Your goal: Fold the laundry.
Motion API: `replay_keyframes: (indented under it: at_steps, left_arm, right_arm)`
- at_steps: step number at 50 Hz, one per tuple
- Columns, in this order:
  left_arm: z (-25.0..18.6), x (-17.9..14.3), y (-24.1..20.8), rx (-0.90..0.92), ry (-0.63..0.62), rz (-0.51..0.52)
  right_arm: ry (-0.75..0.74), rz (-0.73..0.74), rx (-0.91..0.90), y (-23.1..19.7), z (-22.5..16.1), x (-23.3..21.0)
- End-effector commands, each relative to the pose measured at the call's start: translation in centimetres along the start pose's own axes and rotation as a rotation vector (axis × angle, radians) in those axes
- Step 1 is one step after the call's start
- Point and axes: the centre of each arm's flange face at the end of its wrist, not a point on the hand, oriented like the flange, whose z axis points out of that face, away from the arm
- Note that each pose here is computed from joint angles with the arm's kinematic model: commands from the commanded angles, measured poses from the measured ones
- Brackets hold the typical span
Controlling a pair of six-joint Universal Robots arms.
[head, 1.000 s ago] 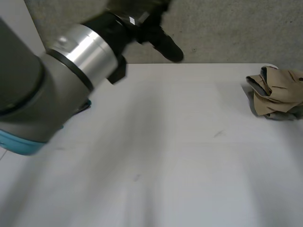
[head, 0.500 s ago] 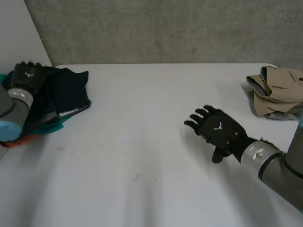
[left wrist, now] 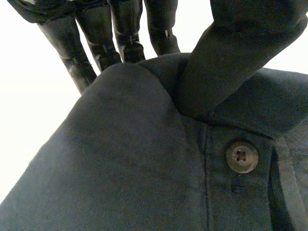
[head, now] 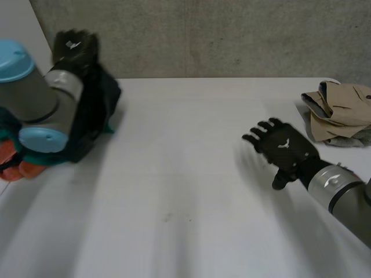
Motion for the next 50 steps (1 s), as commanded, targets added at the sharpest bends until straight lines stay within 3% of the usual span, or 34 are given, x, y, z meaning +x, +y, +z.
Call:
replay_keyframes:
  at_steps: [1, 3, 6, 10, 13, 18, 21, 27, 33, 38, 44, 50]
  left_arm:
    - [-4.5, 10.3, -5.8, 0.086, 0.207, -0.22]
    - [-5.7, 14.0, -5.3, 0.07, 0.259, -0.25]
    - [-6.5, 17.0, -4.2, 0.047, 0.289, -0.298]
    - [-7.3, 20.3, -2.1, -0.015, 0.344, -0.509]
    - [-7.9, 21.8, -1.4, -0.041, 0.404, -0.591]
    - [-10.0, 23.3, -1.3, -0.089, 0.577, -0.542]
    - [-10.5, 22.1, -2.3, -0.087, 0.578, -0.501]
    - [-9.5, 14.0, -4.6, -0.04, 0.43, -0.302]
    - [-10.8, 9.8, -2.2, -0.117, 0.355, -0.083]
    - [-11.9, 6.7, 2.3, -0.246, 0.316, 0.11]
    - [-11.9, 3.6, 5.9, -0.34, 0.297, 0.208]
    - [-11.7, 4.1, 9.3, -0.385, 0.398, 0.191]
  right_arm:
    - [0.123, 0.103, 0.016, -1.6, -0.4, 2.2]
    - [0.132, 0.117, 0.018, -1.6, -0.4, 2.5]
    - [0.15, 0.136, 0.014, -1.4, -0.4, 3.1]
    - [0.175, 0.157, 0.003, -0.8, -0.4, 3.9]
    - [0.214, 0.177, -0.002, -0.5, -0.3, 4.9]
    - [0.259, 0.221, -0.013, 0.1, -0.2, 6.3]
    - [0.262, 0.227, -0.009, -0.2, -0.1, 6.5]
    - [0.262, 0.229, -0.023, -0.6, -0.6, 6.3]
    - [0.198, 0.269, -0.096, -2.8, -3.8, 5.2]
    - [0.032, 0.342, -0.217, -3.1, -5.8, 1.6]
    - [-0.211, 0.26, -0.252, -4.1, -7.0, -4.5]
    - [-0.215, 0.26, -0.26, -2.0, -5.2, -6.2]
